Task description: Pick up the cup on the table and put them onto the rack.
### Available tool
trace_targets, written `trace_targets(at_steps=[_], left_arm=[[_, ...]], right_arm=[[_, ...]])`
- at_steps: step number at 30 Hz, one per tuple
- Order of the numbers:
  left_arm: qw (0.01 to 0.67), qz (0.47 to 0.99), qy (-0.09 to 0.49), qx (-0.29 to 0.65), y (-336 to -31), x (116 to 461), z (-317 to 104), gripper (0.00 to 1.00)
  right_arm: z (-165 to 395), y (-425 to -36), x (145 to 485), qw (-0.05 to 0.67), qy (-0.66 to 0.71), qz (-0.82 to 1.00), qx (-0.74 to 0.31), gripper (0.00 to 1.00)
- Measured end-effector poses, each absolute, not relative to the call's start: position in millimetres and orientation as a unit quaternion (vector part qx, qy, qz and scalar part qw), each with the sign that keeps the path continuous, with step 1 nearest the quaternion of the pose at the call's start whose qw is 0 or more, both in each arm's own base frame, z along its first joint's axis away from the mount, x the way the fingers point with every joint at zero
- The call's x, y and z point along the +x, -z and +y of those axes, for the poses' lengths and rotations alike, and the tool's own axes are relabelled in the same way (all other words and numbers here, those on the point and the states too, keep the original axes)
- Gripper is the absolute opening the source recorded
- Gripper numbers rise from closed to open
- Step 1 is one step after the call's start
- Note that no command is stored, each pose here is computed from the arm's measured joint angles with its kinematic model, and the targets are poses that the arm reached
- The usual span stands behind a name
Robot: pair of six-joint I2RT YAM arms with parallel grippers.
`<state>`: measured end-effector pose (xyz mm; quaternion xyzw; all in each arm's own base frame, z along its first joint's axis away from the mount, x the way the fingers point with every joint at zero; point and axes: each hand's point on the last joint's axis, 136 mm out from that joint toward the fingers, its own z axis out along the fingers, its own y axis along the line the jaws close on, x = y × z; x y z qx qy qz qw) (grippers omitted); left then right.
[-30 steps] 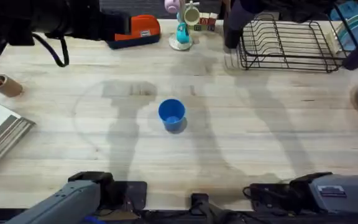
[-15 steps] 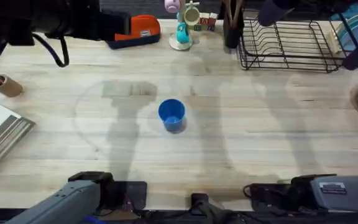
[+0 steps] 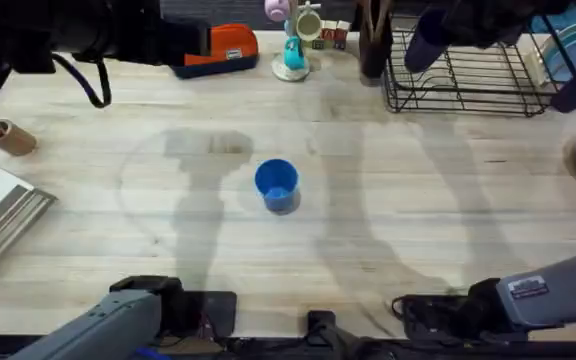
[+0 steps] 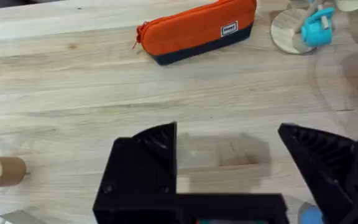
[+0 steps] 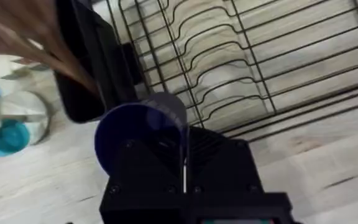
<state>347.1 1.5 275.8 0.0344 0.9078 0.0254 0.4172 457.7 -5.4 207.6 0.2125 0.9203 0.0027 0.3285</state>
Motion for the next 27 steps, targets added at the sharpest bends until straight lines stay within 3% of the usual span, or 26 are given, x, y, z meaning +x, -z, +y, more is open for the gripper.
trace_targets(at_steps=[10,19,27], left_arm=[[0.417,0.908,-0.025,0.034,-275.7,347.2,1.5,0.993],[0.417,0.908,-0.025,0.034,-275.7,347.2,1.5,0.994],[0.417,0.908,-0.025,0.034,-275.8,347.1,1.5,0.993]], right_arm=[[-6.9,-172.5,483.5,0.321,0.000,0.922,0.215,0.032],[-8.7,-143.8,484.1,0.289,0.010,0.932,0.216,0.031],[-8.7,-142.4,483.7,0.287,0.010,0.933,0.216,0.035]])
